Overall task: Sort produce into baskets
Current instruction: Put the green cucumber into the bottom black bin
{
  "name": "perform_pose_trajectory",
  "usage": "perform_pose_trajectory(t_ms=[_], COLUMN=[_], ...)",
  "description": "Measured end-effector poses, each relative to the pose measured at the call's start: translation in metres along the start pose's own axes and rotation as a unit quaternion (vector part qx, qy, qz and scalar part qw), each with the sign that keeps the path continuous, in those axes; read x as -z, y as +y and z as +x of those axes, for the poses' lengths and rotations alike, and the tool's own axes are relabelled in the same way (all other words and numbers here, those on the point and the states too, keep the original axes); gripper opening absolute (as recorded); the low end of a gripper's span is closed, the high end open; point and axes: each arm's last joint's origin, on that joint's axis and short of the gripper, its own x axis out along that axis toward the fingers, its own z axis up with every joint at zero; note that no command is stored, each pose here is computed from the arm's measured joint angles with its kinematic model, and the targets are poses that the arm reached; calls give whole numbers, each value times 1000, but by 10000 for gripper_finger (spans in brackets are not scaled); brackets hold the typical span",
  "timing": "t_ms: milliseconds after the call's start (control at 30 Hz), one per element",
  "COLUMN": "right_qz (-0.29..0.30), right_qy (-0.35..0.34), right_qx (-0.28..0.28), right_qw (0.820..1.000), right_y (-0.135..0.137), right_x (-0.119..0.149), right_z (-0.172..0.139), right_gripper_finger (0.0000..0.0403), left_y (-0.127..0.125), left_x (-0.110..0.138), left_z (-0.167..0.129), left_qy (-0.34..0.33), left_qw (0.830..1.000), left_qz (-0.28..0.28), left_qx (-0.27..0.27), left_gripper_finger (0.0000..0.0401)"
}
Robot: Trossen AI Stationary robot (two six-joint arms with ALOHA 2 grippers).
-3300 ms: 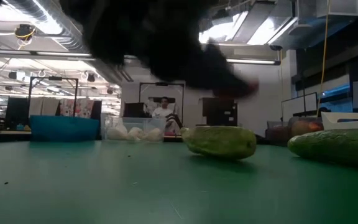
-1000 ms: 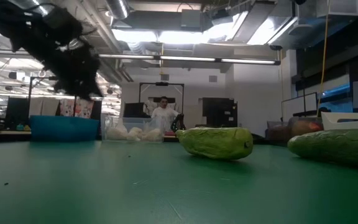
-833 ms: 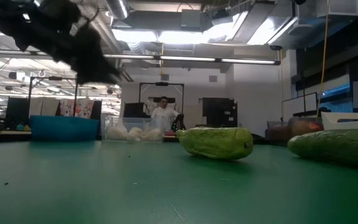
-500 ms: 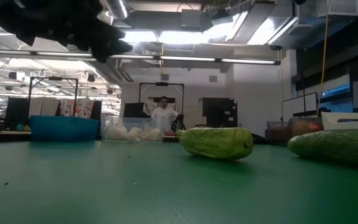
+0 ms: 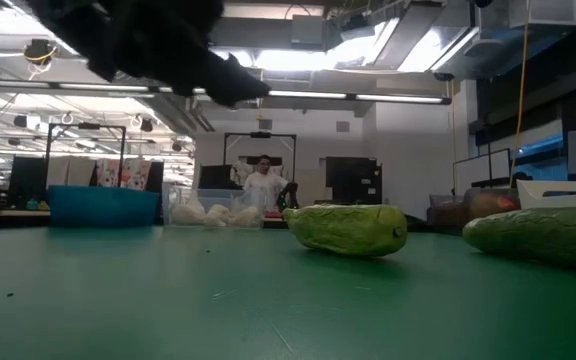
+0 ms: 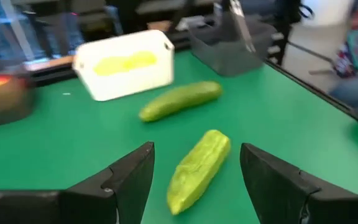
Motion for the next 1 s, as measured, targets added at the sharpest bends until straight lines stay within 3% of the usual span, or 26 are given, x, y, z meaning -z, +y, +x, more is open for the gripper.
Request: perform_pose_trajectory(t_ms=[467, 767, 1000], right_qz=[1, 1, -1], right_qy=[0, 1, 8], right_qx=[0, 0, 1], right_qw=[1000, 1000, 1000], right_y=[0, 0, 0], right_x=[0, 0, 2], right_z=[0, 0, 0], right_gripper_finger=[1, 1, 1], left_y=[12, 30, 27], left_x=[26, 37, 47], left_z=[65, 91, 97], left_qy=[48, 65, 89], left_qw=[992, 993, 989], left_qz=[48, 43, 58], left_qx=[102, 92, 100], left_gripper_finger=[233, 234, 235])
